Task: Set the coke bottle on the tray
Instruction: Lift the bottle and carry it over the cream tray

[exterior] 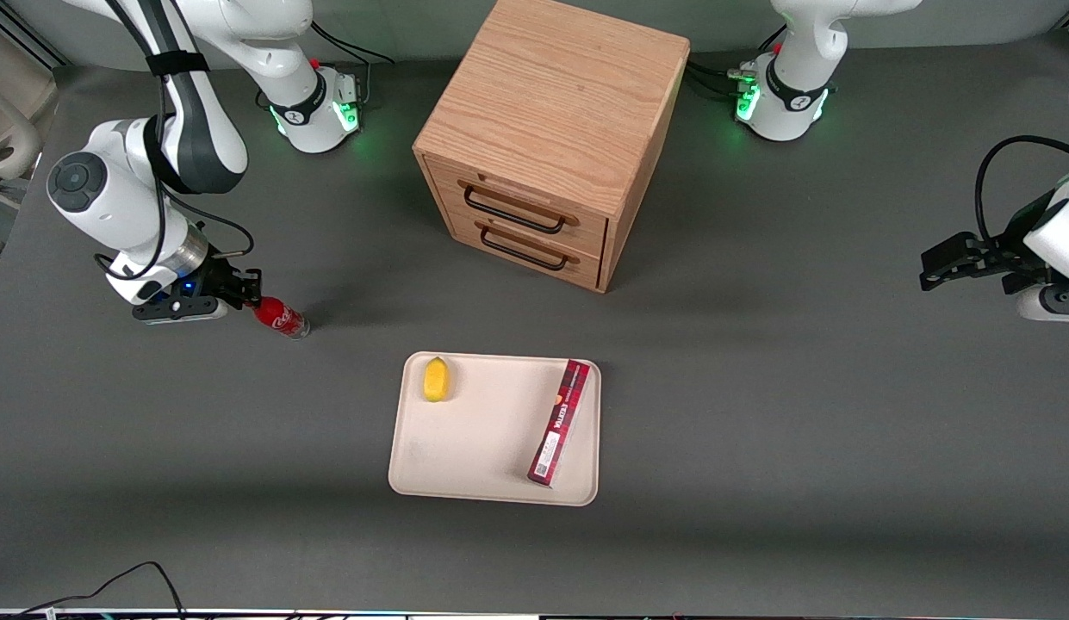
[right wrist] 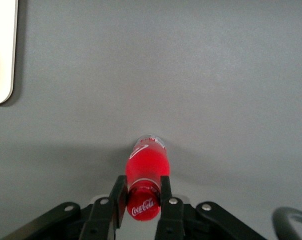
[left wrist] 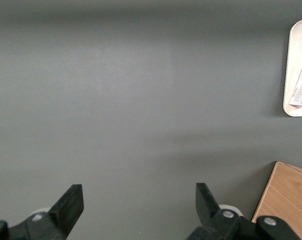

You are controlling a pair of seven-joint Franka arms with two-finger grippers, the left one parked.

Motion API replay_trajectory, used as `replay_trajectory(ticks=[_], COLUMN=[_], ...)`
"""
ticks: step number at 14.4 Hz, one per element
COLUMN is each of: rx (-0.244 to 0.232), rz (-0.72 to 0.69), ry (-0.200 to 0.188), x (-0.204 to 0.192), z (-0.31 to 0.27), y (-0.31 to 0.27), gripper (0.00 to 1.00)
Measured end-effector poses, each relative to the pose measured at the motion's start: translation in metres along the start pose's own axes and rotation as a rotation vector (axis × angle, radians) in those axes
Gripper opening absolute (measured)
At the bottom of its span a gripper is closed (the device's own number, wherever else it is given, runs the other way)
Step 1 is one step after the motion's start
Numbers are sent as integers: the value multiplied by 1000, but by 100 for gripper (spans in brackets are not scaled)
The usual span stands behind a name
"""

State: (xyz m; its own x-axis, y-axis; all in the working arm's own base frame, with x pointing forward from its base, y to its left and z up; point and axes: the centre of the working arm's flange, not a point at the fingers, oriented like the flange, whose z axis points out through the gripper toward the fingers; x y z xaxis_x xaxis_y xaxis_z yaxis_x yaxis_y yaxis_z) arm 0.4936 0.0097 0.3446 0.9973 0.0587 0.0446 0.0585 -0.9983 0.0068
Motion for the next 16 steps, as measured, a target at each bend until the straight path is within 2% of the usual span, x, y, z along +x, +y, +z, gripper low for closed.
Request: replay_trajectory(ticks=[4, 5, 8, 11, 14, 16], rx=[1, 1, 5, 33, 4, 13], rz=[-19, -16, 8, 31, 36, 37], ry=[2, -7, -64, -69, -50, -57], x=[3, 9, 49, 101, 156, 185], z=[-4, -14, -88, -142, -117, -81], y=[-17, -29, -82, -138, -198, -228], gripper=[31, 31, 31, 31, 31, 31])
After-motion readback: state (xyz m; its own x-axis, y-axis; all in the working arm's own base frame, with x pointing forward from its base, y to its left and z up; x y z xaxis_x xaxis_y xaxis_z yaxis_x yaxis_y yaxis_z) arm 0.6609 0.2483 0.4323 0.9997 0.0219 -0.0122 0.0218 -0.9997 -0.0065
